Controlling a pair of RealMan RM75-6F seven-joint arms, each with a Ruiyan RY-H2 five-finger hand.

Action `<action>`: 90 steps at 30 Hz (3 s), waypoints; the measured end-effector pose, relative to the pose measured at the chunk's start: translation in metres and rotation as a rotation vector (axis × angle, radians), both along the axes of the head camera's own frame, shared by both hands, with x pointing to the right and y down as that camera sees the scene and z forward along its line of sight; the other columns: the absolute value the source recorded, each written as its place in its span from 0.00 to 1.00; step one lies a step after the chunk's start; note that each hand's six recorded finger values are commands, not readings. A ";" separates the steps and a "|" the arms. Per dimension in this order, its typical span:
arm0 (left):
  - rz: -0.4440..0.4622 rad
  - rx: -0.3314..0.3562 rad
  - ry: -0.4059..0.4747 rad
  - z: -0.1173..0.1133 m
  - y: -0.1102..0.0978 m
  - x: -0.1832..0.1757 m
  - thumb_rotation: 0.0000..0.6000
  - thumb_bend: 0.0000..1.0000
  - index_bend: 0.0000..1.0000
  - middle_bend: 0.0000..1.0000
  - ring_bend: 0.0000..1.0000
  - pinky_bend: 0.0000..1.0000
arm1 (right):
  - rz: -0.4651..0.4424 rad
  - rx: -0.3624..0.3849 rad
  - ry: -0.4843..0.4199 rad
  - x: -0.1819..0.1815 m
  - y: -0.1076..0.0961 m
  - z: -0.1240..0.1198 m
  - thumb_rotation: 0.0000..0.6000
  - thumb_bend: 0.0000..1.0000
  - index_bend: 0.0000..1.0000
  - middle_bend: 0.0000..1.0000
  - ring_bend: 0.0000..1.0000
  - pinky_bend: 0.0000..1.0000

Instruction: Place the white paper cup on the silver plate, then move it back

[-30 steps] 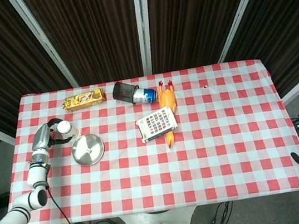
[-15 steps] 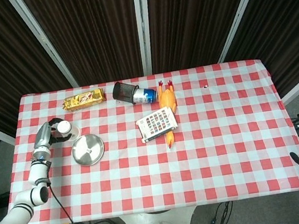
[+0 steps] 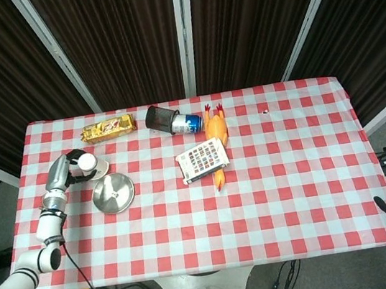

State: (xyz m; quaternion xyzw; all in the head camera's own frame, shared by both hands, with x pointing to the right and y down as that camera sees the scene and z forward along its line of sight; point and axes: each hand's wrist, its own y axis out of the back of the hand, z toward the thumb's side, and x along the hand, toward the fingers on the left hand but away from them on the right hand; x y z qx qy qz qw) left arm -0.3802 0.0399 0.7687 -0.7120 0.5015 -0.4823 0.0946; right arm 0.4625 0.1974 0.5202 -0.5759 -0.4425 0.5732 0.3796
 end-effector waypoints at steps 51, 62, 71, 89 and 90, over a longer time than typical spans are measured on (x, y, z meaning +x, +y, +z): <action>0.245 -0.056 0.050 -0.007 0.074 0.051 0.98 0.26 0.44 0.42 0.30 0.28 | -0.013 -0.009 -0.013 -0.003 0.001 0.000 1.00 0.11 0.04 0.13 0.00 0.00; 0.143 -0.025 -0.025 0.004 0.056 0.028 0.98 0.26 0.44 0.42 0.30 0.28 | -0.015 -0.011 -0.020 -0.003 0.002 0.000 1.00 0.11 0.04 0.13 0.00 0.00; 0.232 -0.030 0.021 -0.006 0.072 0.051 0.97 0.26 0.44 0.42 0.28 0.28 | -0.015 -0.006 -0.018 -0.003 0.001 -0.002 1.00 0.11 0.04 0.13 0.00 0.00; 0.242 -0.020 -0.001 -0.009 0.076 0.055 0.97 0.26 0.44 0.42 0.28 0.26 | -0.035 -0.051 -0.026 -0.007 0.005 0.004 1.00 0.11 0.04 0.13 0.00 0.00; 0.248 -0.019 -0.003 -0.010 0.076 0.055 0.98 0.26 0.44 0.42 0.28 0.26 | -0.038 -0.061 -0.026 -0.008 0.006 0.005 1.00 0.11 0.04 0.12 0.00 0.00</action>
